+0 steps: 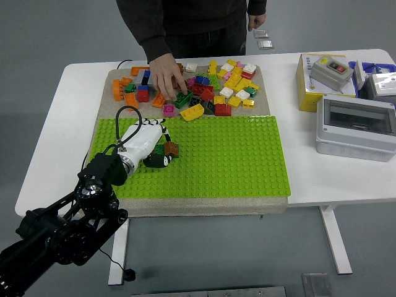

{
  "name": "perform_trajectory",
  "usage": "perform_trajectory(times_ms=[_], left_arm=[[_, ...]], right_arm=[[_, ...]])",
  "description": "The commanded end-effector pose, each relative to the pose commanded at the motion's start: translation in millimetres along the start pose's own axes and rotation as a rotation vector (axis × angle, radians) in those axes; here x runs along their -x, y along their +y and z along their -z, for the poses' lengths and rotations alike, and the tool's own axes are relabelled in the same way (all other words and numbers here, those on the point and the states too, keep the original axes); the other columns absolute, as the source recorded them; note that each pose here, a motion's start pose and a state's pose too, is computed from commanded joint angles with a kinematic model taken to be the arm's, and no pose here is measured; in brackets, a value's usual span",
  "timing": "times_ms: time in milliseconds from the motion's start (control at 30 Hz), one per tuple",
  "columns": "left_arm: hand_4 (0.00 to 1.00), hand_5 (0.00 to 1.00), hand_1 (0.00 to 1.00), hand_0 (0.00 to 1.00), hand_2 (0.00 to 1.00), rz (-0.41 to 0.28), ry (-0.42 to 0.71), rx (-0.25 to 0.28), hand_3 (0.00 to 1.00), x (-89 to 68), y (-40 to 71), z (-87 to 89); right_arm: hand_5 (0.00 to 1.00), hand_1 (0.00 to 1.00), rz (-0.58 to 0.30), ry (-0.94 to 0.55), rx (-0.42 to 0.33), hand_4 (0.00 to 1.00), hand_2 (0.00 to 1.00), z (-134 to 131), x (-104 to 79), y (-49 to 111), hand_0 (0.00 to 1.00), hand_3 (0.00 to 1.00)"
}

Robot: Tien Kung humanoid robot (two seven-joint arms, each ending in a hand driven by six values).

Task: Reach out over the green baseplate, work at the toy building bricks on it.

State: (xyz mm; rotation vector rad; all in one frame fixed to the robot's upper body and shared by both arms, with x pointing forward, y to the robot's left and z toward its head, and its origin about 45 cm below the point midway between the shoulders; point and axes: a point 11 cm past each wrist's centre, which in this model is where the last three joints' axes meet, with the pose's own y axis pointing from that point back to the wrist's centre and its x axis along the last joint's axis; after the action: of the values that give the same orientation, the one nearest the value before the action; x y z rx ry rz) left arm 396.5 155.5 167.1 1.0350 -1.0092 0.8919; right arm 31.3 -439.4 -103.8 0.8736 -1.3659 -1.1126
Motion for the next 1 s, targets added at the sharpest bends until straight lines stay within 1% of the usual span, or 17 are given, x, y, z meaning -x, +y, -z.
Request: perform_trajectory(times_ms=[300,467,767,1000], left_arm=[[0.647,0.249,0.959,0.998,0.966,-0.013,0.011,-0.013,0.564,-3.5,-0.1,5.8],[0.648,0.251,0.958,0.998,0.965,-0.025,0.048,-0.008,0.564,-8.7,-0.1,5.4],[0.649,0.252,0.959,0.998,0.967,0.001,0.108,0.012,0.565,-0.5,-2.2,-1.9],[0.649,0.252,0.956,0.998,0.963,-0.006,0.138,0.023,0.566,1.4,-5.3,-4.1]], right_arm=[[0.892,0.621,0.001,0.001,0.004,0.332,0.611,-2,0.6,-0.4,0.695,0.702],[0.894,0.621,0.001,0.002,0.006,0.334,0.610,-3,0.6,-0.5,0.694,0.701],[0.894,0.621,0.003,0.004,0.002,0.335,0.610,0,2.0,0.0,0.694,0.702],[0.893,0.622,0.003,0.003,-0.003,0.336,0.609,3,2.6,0.4,0.695,0.702]])
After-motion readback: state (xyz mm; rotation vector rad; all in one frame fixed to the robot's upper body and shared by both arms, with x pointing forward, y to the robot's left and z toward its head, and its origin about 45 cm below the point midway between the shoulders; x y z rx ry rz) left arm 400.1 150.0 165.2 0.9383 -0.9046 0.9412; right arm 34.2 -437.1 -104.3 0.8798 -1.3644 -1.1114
